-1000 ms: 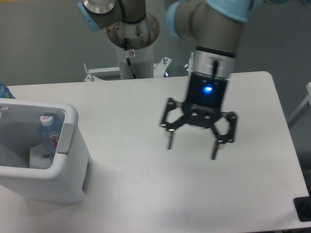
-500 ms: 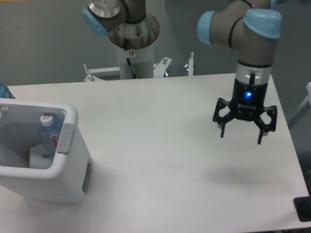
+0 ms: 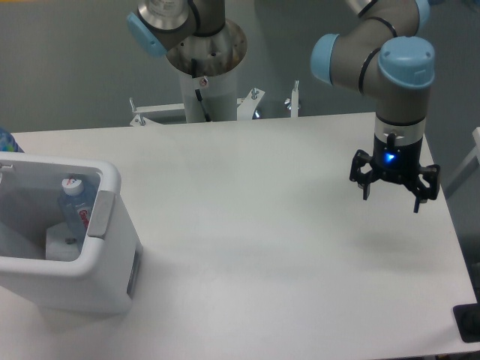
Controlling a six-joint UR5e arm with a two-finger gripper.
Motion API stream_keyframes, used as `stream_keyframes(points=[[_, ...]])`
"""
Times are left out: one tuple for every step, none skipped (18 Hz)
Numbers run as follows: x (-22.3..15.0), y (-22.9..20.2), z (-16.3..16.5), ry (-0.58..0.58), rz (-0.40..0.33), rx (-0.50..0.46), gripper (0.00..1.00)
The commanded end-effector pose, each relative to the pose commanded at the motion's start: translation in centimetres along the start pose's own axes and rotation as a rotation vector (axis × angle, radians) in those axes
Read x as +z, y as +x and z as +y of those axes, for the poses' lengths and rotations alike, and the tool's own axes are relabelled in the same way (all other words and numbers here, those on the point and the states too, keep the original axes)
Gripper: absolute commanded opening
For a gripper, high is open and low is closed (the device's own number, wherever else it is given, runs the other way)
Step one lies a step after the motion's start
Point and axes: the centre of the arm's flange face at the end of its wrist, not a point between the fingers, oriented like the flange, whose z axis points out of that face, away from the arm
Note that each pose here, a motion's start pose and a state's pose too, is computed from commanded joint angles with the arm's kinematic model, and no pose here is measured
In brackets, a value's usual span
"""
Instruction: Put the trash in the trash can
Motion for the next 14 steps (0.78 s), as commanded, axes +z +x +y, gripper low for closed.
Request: stream_keyframes(points=[[0.0, 0.1, 0.0, 0.0, 0.002, 0.003, 1.0], [0.1, 0.1, 0.1, -0.004, 0.002, 0.003, 1.0], [0.2, 0.2, 0.2, -0.015, 0.003, 0.004, 1.0], [0.5, 0.4, 0.4, -0.028, 0.006, 0.005, 1.0], [0.5, 0.4, 0.4, -0.038, 0.003, 0.011, 1.0], [0.8, 0.6, 0.6, -0.048, 0.01, 0.018, 1.0], [0.9, 0.6, 0.6, -0.048, 0.012, 0.02, 1.0], [1.0, 0.7, 0.6, -0.049, 0.015, 0.019, 1.0], [1.2, 0.8, 0.7, -0.05, 0.019, 0.019, 1.0], [1.2, 0.8, 0.7, -0.05, 0.019, 0.019, 1.0], [1.2, 0.8, 0.7, -0.05, 0.019, 0.019, 1.0], [1.2, 0.8, 0.7, -0.05, 0.019, 0.019, 1.0], [1.2, 0.8, 0.7, -0.05, 0.019, 0.019, 1.0], [1.2, 0.8, 0.7, -0.05, 0.019, 0.019, 1.0]])
